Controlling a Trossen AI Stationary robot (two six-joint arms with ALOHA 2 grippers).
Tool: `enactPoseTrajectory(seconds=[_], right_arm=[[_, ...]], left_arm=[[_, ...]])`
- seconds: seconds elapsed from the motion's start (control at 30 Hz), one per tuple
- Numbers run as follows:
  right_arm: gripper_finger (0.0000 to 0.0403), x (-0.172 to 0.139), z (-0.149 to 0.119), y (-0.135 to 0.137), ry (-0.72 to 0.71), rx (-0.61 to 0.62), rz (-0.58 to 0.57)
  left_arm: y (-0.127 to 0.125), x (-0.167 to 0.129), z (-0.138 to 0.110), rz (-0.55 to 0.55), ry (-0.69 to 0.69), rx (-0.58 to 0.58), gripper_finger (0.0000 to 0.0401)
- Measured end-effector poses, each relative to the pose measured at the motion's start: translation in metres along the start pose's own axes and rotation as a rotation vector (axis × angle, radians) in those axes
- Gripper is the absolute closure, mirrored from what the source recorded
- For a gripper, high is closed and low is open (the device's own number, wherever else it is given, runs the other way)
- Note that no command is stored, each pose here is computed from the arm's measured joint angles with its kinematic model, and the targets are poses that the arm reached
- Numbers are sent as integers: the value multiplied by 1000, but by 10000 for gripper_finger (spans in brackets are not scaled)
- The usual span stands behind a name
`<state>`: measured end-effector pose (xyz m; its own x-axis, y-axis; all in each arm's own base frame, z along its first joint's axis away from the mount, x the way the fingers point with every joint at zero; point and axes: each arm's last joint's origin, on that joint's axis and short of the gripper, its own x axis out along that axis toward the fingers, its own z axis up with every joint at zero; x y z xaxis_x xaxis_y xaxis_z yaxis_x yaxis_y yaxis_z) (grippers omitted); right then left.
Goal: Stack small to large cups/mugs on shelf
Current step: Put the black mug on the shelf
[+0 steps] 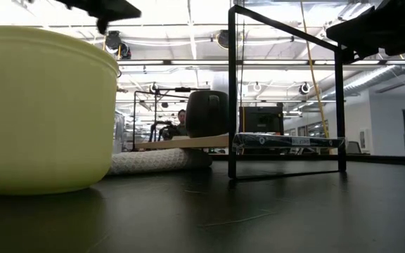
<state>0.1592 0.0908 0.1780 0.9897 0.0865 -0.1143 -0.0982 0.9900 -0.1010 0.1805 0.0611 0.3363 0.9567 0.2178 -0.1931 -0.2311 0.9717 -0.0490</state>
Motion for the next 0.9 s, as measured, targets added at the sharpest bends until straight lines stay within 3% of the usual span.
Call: enactPoseTrajectory(seconds=[0.3, 0.6, 0.9], right_arm=[[403, 0, -1, 0, 15, 12, 0], [403, 0, -3, 0, 32, 21, 0], [403, 0, -4, 0, 39, 31, 0]], left_arm=[[23, 61, 28, -159, 173, -50, 401], [25, 105, 59, -195, 307, 20, 401], [31, 134, 67, -237, 435, 73, 401]])
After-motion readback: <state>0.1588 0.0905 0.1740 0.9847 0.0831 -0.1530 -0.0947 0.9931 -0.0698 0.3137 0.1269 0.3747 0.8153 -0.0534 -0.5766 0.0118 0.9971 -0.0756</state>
